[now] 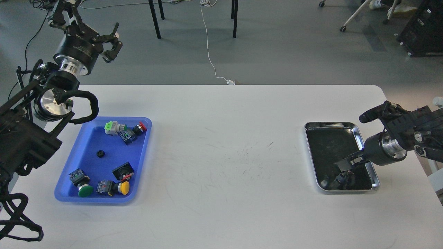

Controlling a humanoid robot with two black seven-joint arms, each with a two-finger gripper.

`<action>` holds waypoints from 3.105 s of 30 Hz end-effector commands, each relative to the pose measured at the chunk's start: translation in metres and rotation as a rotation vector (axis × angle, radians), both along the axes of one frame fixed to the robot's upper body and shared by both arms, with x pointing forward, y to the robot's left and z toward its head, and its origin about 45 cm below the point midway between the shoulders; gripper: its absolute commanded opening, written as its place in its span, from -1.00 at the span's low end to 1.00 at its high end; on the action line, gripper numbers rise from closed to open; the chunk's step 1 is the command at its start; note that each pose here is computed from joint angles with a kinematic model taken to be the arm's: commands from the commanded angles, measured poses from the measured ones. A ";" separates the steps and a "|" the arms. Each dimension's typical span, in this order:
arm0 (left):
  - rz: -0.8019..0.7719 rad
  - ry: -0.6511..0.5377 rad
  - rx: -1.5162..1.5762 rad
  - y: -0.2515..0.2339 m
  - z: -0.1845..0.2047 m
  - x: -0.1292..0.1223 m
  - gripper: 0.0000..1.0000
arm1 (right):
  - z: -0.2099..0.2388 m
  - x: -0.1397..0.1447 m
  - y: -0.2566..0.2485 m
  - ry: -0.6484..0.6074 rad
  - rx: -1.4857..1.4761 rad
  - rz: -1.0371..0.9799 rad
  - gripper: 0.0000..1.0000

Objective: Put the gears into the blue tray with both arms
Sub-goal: 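Grasp a second small black part in the silver tray with the right gripper, then carry the second black part to the table center and release it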

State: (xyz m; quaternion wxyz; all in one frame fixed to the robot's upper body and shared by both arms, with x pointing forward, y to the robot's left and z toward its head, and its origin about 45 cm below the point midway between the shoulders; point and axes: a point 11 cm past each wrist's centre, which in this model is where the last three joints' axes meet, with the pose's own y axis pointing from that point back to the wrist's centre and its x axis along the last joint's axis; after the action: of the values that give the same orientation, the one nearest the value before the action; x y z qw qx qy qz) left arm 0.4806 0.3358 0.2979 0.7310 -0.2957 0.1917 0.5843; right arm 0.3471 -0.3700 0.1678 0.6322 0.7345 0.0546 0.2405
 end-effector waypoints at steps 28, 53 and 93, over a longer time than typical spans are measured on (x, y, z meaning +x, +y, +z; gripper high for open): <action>0.002 0.013 0.002 -0.001 -0.006 -0.001 0.96 | -0.022 -0.006 0.012 0.031 0.044 0.003 -0.47; 0.013 0.008 0.021 0.009 0.001 -0.002 0.96 | 0.030 0.033 0.179 -0.073 0.253 0.312 -0.59; -0.106 -0.098 0.199 0.038 0.051 -0.026 0.96 | 0.064 0.096 0.208 -0.322 0.715 -0.058 0.93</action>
State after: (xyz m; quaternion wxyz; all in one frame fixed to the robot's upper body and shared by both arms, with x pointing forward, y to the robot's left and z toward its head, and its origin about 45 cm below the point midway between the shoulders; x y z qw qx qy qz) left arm 0.4612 0.3758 0.3382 0.7628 -0.2537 0.1298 0.5804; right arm 0.4230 -0.1353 0.2043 0.3829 0.8435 -0.0592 0.3719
